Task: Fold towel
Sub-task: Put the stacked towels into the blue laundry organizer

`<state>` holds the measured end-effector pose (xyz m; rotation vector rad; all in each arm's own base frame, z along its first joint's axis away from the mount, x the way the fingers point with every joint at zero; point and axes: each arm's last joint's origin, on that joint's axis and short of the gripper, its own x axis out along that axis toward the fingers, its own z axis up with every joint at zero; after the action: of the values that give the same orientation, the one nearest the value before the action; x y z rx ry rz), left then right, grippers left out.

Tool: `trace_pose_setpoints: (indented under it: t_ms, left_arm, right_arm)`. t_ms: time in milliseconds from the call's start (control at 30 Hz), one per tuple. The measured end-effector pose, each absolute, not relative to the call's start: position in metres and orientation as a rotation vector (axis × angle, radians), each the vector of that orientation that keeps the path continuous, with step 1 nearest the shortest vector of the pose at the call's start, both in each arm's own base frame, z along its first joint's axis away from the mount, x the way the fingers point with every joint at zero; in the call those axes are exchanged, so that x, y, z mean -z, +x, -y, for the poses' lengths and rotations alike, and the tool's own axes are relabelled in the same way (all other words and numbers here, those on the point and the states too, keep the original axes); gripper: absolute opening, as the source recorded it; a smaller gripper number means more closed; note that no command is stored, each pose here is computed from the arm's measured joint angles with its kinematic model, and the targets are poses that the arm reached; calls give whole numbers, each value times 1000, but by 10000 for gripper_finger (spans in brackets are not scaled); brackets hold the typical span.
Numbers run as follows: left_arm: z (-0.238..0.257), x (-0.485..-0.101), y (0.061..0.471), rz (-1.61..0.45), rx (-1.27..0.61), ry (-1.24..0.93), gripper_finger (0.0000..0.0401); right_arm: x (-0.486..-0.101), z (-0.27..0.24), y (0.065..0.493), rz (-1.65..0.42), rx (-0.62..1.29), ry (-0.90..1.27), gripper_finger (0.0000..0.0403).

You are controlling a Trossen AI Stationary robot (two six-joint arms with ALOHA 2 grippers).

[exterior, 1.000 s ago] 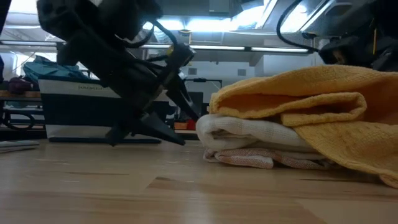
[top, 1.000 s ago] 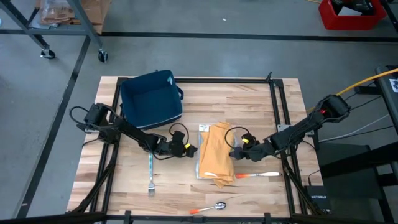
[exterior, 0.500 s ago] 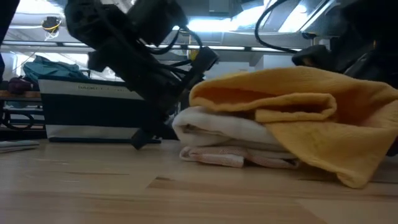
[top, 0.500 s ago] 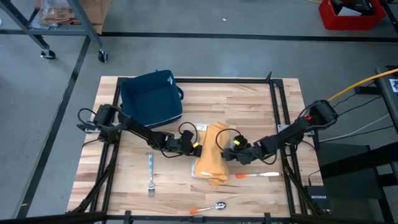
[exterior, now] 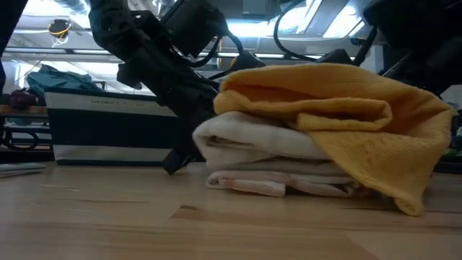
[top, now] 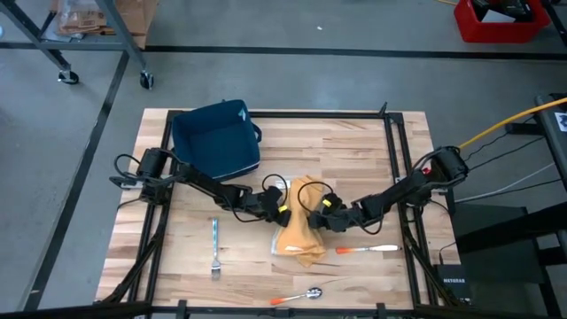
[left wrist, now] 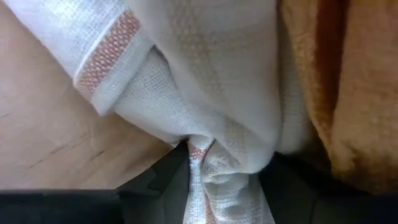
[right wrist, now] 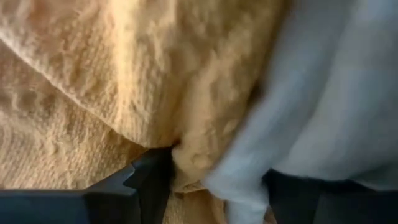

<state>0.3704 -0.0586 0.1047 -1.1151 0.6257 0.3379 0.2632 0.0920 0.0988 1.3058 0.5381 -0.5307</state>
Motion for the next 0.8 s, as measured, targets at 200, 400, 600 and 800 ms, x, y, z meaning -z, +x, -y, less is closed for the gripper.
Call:
trace_pose_setpoints:
  t_ms: [200, 400, 600, 800]
  left_arm:
    - [62, -107, 370, -628, -287, -1019, 117]
    - [65, -111, 369, -623, -247, -942, 58]
    - [65, -121, 368, -610, -202, -856, 38]
    - [65, -123, 368, -610, -198, -853, 39]
  right_arm:
    - [-106, -95, 272, -520, 494, 1249, 176]
    - [-108, -95, 273, -494, 493, 1249, 115]
    - [-110, -96, 275, -463, 476, 1261, 92]
    - [-112, -96, 276, -442, 473, 1251, 89]
